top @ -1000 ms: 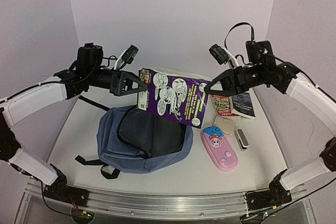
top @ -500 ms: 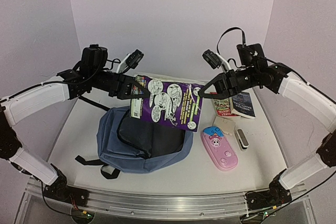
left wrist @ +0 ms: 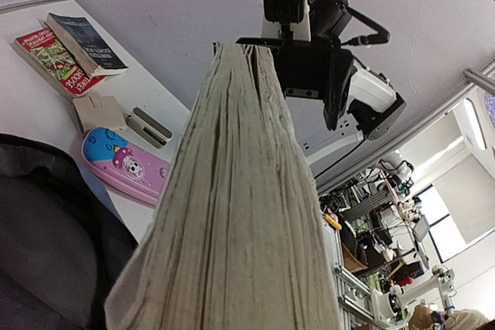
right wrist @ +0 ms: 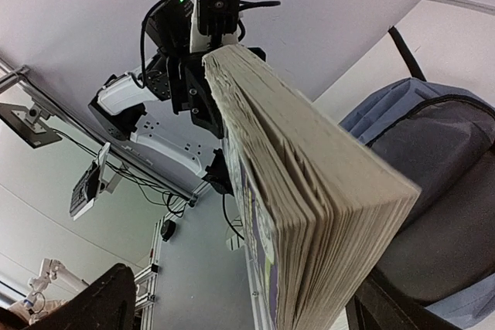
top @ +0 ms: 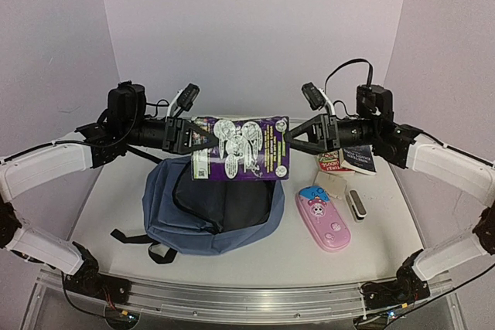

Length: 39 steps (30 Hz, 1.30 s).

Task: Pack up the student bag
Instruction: Pick up the book at the corner of the board.

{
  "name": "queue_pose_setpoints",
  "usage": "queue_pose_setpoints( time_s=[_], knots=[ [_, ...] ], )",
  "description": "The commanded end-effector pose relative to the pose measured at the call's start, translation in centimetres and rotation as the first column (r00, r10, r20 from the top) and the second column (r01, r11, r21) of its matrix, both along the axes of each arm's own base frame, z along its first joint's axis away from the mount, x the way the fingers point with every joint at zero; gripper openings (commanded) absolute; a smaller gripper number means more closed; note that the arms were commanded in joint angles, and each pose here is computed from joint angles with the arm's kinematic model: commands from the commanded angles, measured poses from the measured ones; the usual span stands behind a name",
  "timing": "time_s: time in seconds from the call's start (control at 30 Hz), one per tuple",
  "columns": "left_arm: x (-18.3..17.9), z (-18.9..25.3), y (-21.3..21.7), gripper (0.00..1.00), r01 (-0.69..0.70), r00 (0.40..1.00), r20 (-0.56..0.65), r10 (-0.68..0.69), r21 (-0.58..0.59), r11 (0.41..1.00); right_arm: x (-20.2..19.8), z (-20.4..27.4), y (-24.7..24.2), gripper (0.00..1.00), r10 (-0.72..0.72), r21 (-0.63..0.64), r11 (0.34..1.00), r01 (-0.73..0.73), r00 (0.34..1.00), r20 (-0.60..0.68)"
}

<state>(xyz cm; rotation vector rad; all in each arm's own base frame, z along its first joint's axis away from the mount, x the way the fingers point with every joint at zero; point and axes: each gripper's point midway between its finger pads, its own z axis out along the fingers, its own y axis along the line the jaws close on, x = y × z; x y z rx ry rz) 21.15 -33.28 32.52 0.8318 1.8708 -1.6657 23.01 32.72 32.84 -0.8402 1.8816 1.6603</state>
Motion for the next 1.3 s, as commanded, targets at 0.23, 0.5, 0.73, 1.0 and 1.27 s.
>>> queue_pose_setpoints(
  time_s=[0.23,0.5,0.73,1.0,1.27],
  knots=[
    [0.7,5.2,-0.2,0.0,-0.022,0.995,0.094,0.035,-0.14,0.99,-0.6,2.7,1.7,0.87,-0.009,0.134,0.991,-0.001,0.997,0.075],
    [2.0,3.6,-0.6,0.0,-0.065,0.996,0.055,0.07,-0.098,0.993,-0.6,3.2,2.1,0.45,-0.012,0.163,0.987,0.001,0.998,0.065],
    [2.8,2.0,-1.0,0.0,-0.083,0.996,0.023,0.084,-0.048,0.995,-0.9,3.4,2.2,0.28,-0.016,0.201,0.98,0.005,0.998,0.054],
    [3.4,0.5,-1.4,0.0,-0.09,0.996,-0.008,0.089,-0.018,0.996,-1.4,2.8,2.9,0.26,0.006,0.207,0.978,-0.016,0.999,0.047],
    [4.4,-1.2,-1.1,0.21,-0.152,0.988,-0.036,0.153,0.043,0.987,-0.9,3.2,2.6,0.0,-0.058,0.223,0.974,0.046,0.997,0.045]
  ],
)
